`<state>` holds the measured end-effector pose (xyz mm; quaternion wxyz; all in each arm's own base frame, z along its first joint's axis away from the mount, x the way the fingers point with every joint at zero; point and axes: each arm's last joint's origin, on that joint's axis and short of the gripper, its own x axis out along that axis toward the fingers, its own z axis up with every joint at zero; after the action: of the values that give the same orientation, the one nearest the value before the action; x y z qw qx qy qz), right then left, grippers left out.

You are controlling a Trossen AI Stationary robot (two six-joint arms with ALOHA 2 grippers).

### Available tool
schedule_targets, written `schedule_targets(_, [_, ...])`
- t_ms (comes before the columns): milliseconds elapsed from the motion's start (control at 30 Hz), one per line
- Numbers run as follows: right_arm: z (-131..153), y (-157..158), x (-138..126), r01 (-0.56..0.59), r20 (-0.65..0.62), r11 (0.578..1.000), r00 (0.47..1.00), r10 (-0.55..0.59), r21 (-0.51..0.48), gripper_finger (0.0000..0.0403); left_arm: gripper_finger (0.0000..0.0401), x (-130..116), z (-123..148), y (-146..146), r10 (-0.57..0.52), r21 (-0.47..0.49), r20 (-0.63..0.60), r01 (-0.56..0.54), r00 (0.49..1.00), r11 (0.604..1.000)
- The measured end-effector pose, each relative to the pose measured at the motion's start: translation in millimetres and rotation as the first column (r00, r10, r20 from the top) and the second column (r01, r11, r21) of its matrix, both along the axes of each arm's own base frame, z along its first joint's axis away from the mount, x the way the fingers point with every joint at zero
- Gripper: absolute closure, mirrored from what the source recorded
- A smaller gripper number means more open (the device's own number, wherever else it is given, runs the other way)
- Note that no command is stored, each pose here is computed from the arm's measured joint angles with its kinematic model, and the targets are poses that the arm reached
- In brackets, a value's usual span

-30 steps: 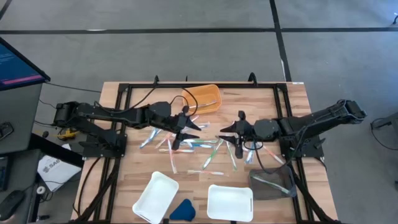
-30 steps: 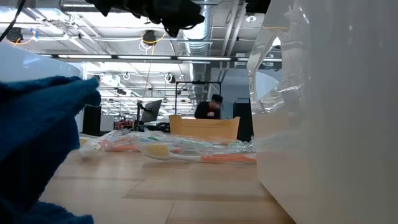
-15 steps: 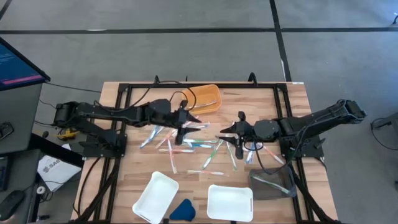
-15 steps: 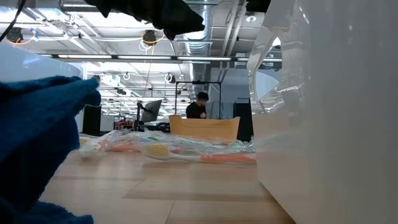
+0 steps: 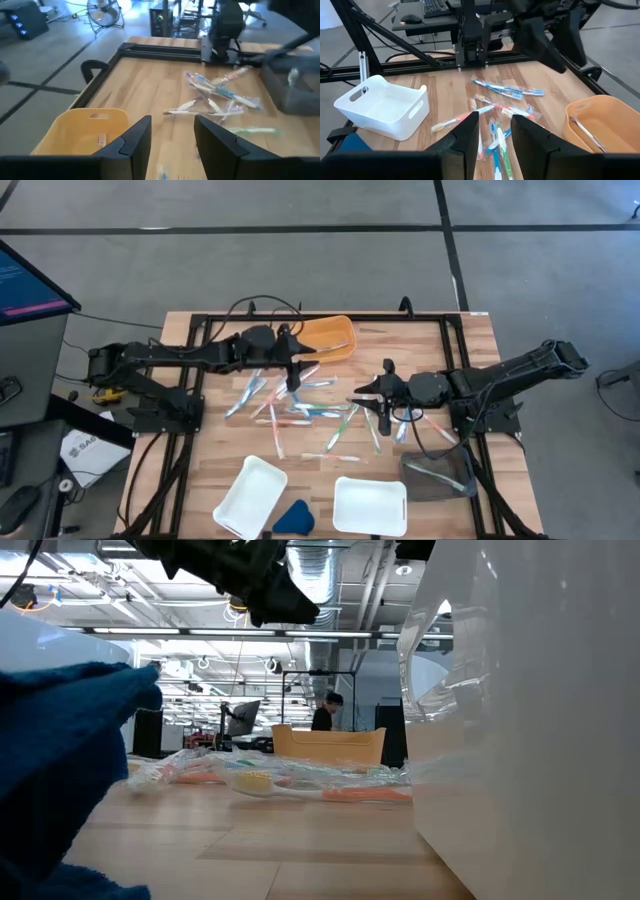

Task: Pick & Place Toothbrushes
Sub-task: Put the blue toothbrush into the left white bin

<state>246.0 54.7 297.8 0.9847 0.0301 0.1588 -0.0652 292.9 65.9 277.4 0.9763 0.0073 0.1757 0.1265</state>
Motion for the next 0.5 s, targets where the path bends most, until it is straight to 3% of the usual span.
schedule_targets(233, [0, 0, 0, 0.000, 0.000, 1.000, 1.000, 0.000, -0.002, 0.0296, 0.0256, -2, 0, 6, 0.163, 0.019, 0.002, -0.163, 0.987, 0.986])
schedule_targets(500, [0, -10, 2, 0.017, -0.009, 0.997, 1.000, -0.018, -0.073, 0.0296, 0.0256, -3, 3, 12, 0.168, 0.069, 0.020, -0.169, 0.986, 0.983])
